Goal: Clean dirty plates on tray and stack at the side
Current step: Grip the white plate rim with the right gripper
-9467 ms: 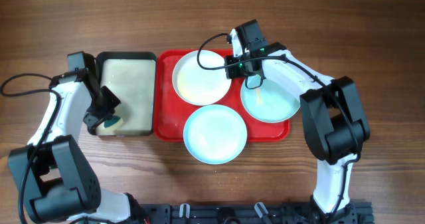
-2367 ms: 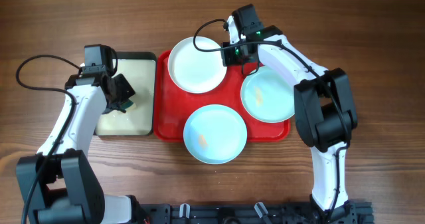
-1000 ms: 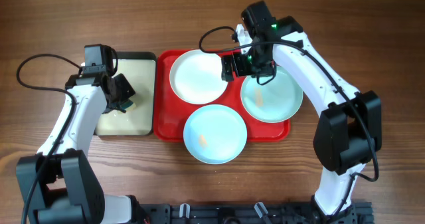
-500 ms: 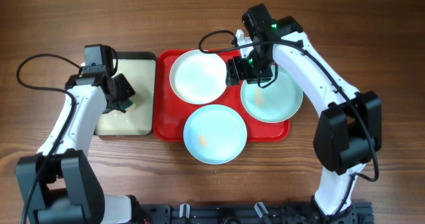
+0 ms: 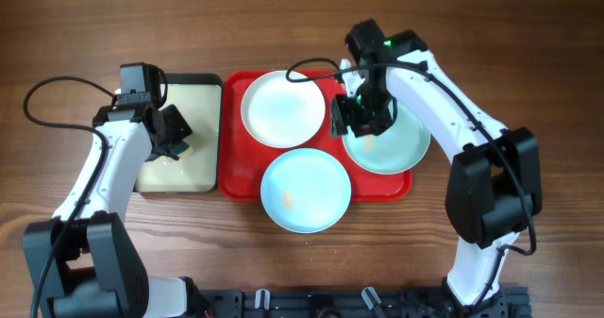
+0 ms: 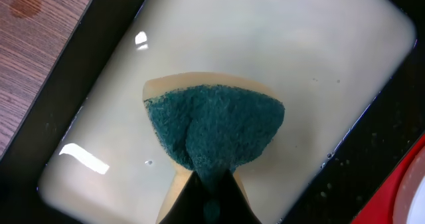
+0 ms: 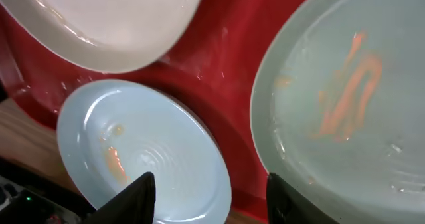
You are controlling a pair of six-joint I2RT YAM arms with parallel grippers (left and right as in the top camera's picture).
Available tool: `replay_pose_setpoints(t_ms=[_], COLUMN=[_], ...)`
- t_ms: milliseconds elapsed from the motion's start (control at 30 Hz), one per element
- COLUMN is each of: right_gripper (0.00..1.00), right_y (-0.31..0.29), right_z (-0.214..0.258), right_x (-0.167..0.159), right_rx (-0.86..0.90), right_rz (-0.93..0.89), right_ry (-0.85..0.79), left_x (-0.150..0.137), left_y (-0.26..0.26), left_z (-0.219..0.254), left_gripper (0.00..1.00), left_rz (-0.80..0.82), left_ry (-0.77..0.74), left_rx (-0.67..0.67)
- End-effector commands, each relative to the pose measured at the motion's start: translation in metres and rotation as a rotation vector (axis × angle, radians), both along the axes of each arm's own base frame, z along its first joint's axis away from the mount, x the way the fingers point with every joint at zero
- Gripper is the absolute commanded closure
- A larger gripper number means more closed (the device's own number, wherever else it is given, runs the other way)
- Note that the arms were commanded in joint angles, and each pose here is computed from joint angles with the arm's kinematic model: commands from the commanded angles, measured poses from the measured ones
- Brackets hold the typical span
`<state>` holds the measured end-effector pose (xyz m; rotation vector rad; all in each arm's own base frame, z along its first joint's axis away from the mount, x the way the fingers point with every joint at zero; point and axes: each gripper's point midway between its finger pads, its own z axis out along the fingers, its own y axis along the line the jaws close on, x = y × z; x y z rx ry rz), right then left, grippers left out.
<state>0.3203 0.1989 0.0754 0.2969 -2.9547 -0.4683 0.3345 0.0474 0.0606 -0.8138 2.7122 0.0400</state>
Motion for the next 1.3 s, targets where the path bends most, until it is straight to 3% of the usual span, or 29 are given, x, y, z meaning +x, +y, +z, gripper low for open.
replay_pose_setpoints(t_ms=[0,233,467,600,867,1033,1200,1267], right_gripper=[0.47,0.49,0.55,0.72,0.69,0.64,0.43,0.44], right_y=[0.003,-0.011,-0.004,-0.002,0.004,0.015,0.031,0.034], right_z=[-0.006,-0.024,-0.040,-0.042,-0.044,-0.018,0.034,0.036], right_x=[-0.012,-0.033,-0.069,-0.073,-0.064,-0.021,0.060,0.087], right_rx=[-0.015,-0.199,-0.248,-0.252,-0.229,-0.193,-0.123,-0.118], right_rz=[0.009,-0.013,0.056,0.068,0.065,0.048,0.046,0.020], right_ry=[0.009,0.031,0.093,0.096,0.058,-0.082,-0.393,-0.499], left_x=[-0.003,-0.004,-0.004,-0.004,-0.004,-0.003,-0.003,-0.003], left_y=[0.002,0.002,0.002,0.002,0.002,0.002,0.002,0.002], left_z=[-0.002,-0.002,-0.002,-0.002,-0.002,-0.002,-0.002,-0.002], left_gripper=[0.96,0.96,0.96,0.96,0.96,0.96,0.96,0.96], left_rz=[-0.006,-0.007,-0.007,-0.006,-0.006,-0.006,-0.006,-0.006], left_ry=[0.009,0.012,0.011,0.012,0.012,0.008,0.008,0.008], left_rx=[0.021,0.020,0.020,0.021,0.021,0.020,0.020,0.020])
